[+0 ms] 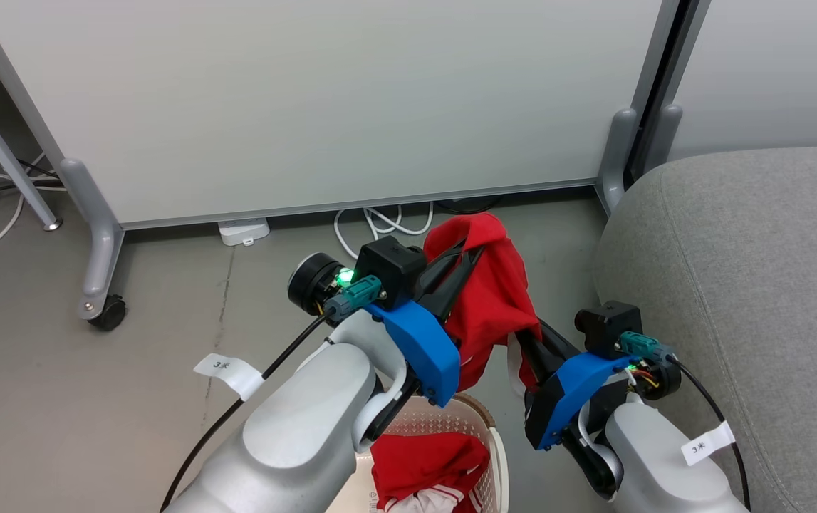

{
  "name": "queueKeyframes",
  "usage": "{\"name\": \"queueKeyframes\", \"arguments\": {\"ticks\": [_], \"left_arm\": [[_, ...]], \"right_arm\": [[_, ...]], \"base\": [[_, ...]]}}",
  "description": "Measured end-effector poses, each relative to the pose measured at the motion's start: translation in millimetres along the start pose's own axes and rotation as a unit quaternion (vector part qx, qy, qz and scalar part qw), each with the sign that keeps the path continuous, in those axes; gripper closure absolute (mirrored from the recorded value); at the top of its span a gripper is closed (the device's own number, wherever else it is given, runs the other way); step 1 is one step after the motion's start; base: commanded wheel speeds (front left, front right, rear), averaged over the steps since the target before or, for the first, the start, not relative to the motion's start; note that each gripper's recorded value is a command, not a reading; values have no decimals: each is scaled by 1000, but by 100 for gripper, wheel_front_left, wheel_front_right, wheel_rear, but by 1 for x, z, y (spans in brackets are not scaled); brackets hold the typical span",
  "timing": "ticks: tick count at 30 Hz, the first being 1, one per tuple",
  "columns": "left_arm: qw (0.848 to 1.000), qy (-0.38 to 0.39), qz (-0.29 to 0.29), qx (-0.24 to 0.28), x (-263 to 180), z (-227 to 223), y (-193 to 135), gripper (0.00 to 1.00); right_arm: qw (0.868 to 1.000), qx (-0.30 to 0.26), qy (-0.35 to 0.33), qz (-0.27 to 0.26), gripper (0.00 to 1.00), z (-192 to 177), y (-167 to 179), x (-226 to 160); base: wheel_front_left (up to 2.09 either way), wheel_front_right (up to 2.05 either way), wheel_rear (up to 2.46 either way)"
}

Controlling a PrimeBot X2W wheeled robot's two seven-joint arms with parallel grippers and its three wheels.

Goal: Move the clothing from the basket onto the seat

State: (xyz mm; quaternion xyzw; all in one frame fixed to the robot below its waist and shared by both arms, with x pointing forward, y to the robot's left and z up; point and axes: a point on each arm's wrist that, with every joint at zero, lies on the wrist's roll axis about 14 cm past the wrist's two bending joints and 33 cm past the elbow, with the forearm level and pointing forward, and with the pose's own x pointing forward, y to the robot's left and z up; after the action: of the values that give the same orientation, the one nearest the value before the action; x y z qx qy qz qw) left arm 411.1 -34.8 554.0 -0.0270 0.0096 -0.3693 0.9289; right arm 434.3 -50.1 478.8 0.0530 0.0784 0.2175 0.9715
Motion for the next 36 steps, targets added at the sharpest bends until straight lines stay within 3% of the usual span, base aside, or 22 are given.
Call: {"name": "queueKeyframes", "arguments": {"ticks": [10, 12, 13, 26, 36], "left_arm": [[1000, 5, 1, 1, 0, -4, 0, 92], [1000, 7, 2, -2, 0, -5, 1, 45], [1000, 7, 2, -2, 0, -5, 1, 0], [1000, 2, 18, -25, -9, -12, 10, 0], [993, -4, 102, -62, -46, -46, 45, 0]], "right_arm": [[1000, 1, -6, 2, 100, 2, 1, 1], [1000, 2, -6, 3, 100, 2, 1, 2], [1000, 2, -7, 3, 100, 3, 1, 3], [1000, 15, -20, -13, 100, 10, -8, 2], [995, 41, -90, -34, 100, 47, -23, -4]], "base": [[0, 0, 0], [0, 0, 0], [0, 0, 0], [0, 0, 0], [0, 0, 0]]}}
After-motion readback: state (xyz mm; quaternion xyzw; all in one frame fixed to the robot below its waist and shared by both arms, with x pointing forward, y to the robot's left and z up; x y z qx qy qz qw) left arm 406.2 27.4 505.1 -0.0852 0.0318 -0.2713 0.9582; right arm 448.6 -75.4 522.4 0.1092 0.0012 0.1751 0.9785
